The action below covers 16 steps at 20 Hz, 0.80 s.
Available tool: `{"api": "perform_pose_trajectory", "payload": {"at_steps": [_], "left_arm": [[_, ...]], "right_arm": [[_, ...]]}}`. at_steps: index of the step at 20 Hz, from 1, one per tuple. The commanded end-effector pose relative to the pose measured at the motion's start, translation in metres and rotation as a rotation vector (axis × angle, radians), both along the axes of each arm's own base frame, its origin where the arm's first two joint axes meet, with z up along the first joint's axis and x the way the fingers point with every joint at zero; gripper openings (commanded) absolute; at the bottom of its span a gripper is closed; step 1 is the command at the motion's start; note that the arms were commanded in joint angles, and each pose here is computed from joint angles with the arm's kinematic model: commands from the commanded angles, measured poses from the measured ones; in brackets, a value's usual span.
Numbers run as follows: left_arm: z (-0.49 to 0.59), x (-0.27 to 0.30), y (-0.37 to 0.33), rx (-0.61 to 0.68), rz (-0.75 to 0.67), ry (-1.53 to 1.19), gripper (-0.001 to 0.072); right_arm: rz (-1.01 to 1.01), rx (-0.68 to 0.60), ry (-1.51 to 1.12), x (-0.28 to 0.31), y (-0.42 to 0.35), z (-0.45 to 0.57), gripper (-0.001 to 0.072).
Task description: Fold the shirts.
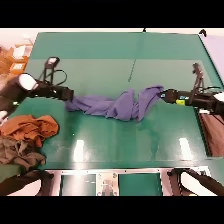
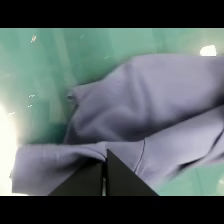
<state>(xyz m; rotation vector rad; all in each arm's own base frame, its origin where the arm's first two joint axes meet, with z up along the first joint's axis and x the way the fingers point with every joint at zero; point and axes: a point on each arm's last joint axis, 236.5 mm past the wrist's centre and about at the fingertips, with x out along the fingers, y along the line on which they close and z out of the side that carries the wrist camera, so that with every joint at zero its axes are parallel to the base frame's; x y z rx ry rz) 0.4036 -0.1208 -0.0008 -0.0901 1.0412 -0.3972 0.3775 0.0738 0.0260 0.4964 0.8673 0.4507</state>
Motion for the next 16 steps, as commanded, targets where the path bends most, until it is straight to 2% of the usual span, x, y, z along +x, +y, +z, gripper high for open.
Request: {"api": "perform_pose_trajectory", "payload": {"at_steps": [1,2,3,5,7,12,16], "left_arm": [[-0.047,0.019,-0.001,-0.004,0.023,0.037,0.0022],[-0.051,0.022,-0.002,0.0,0.014,0.041,0.0022],[-0.052,0.026,-0.002,0.002,0.009,0.038,0.0022],[-0.048,0.031,-0.002,0.003,0.014,0.019,0.0022],[-0.048,0.032,-0.002,0.002,0.015,0.014,0.0022],[-0.05,0.027,-0.003,-0.001,0.005,0.04,0.0022],[-0.052,0.019,-0.005,-0.002,-0.01,0.07,0.0022]], "right_arm": [[-0.07,-0.049,0.086,0.017,-0.03,-0.047,0.0193],[-0.105,-0.047,0.084,0.024,-0.047,-0.036,0.0366],[-0.15,-0.026,0.076,0.032,-0.066,-0.016,0.0423],[-0.18,0.029,0.046,0.041,-0.091,0.034,0.0433],[-0.117,0.051,0.021,0.044,-0.077,0.07,0.0511],[0.17,-0.015,0.115,0.042,0.075,0.02,0.0511],[0.24,-0.009,0.296,0.041,0.155,-0.065,0.0511]]}}
